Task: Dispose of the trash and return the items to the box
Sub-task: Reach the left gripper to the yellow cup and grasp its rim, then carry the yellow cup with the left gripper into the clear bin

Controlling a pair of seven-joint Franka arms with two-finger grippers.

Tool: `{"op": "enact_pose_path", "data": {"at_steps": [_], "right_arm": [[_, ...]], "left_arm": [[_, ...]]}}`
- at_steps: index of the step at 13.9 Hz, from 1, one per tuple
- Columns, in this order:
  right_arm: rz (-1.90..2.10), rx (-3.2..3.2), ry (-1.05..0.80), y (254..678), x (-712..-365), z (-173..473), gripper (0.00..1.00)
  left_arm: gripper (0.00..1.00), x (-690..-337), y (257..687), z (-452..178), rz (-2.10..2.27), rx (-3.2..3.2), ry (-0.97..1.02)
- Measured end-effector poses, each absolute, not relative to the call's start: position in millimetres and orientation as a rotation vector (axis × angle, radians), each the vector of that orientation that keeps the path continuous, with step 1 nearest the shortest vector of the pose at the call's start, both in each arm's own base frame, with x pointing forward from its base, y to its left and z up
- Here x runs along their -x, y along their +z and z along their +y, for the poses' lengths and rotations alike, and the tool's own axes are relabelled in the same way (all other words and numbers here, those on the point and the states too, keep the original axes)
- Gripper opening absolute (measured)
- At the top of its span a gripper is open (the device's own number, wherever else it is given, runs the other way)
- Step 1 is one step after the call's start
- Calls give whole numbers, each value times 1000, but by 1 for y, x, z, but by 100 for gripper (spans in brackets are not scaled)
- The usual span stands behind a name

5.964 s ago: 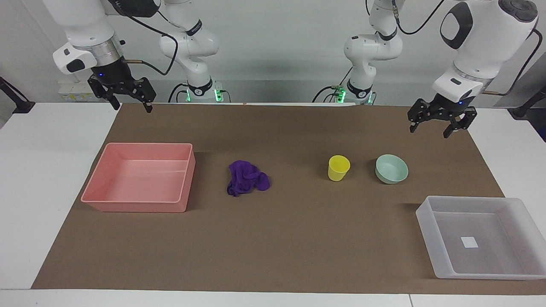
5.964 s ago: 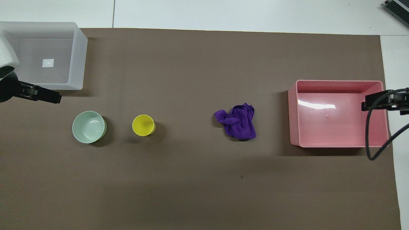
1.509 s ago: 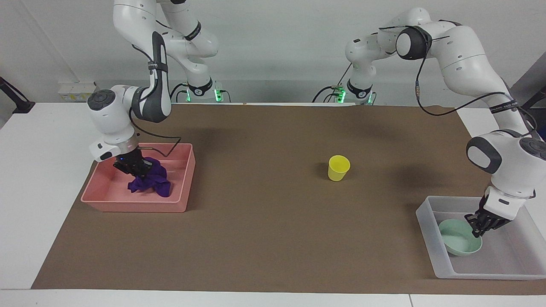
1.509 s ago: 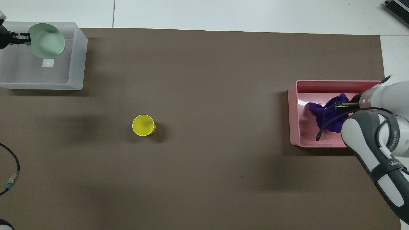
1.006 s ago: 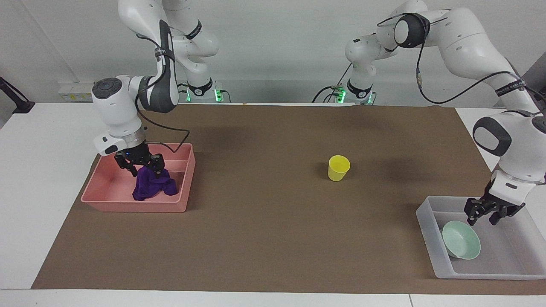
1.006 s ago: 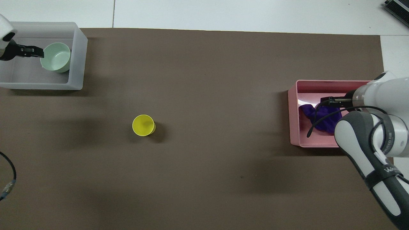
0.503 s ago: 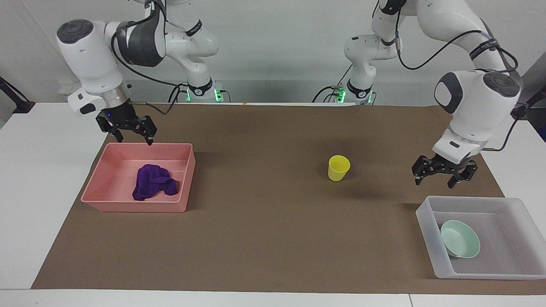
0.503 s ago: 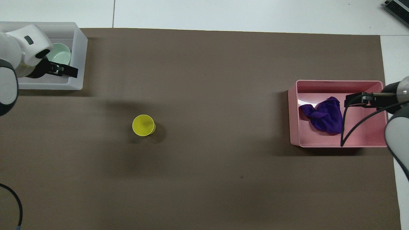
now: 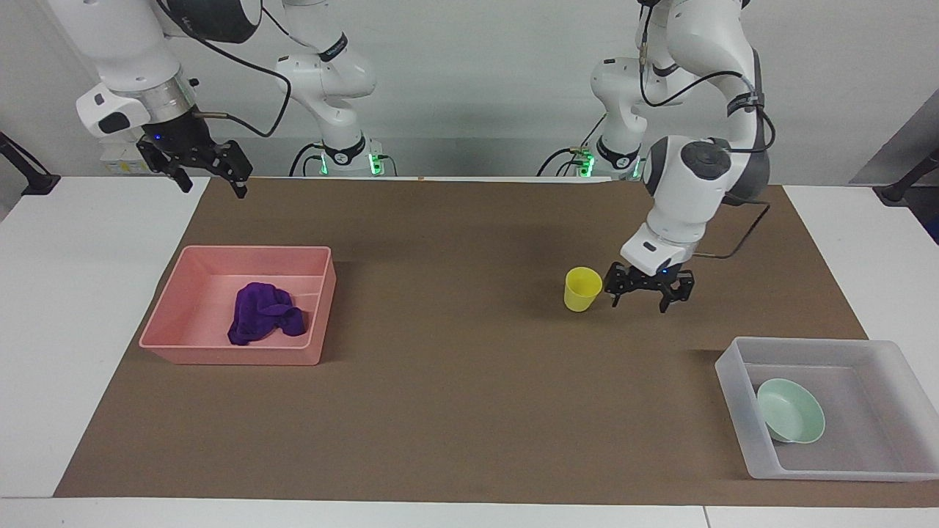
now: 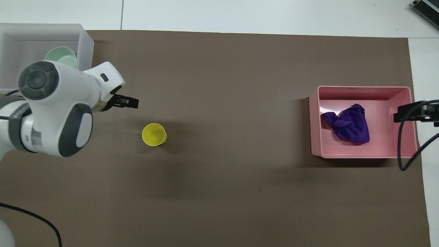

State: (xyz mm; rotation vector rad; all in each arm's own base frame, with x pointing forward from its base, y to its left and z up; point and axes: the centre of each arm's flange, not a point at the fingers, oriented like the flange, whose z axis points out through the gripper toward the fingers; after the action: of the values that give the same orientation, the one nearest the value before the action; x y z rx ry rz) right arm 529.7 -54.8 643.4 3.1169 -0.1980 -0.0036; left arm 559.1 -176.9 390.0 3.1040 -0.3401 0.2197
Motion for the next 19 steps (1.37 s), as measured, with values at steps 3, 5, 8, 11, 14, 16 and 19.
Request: {"op": "enact_pose_path", "data": {"at_steps": [3, 5, 8, 11, 14, 16, 19], "right_arm": [[-196, -3119, -13, 644, -526, -54, 100], [-195, -3119, -29, 639, -525, -54, 100], [-195, -3120, -28, 639, -525, -54, 100], [-193, -3120, -18, 640, -525, -53, 100], [-192, -3120, -15, 640, -525, -53, 100], [-192, -3120, -15, 640, -525, -53, 100], [-192, -3120, -11, 641, -525, -53, 100]], "left_arm": [[100, -532, 375, -186, -380, -3109, 174], [100, -520, 366, -188, -397, -3110, 159], [87, -505, 347, -195, -399, -3102, 179], [50, -501, 343, -200, -389, -3099, 186], [10, -512, 361, -198, -371, -3095, 223], [3, -528, 388, -190, -332, -3103, 227], [3, -566, 449, -144, -208, -3115, 277]]}}
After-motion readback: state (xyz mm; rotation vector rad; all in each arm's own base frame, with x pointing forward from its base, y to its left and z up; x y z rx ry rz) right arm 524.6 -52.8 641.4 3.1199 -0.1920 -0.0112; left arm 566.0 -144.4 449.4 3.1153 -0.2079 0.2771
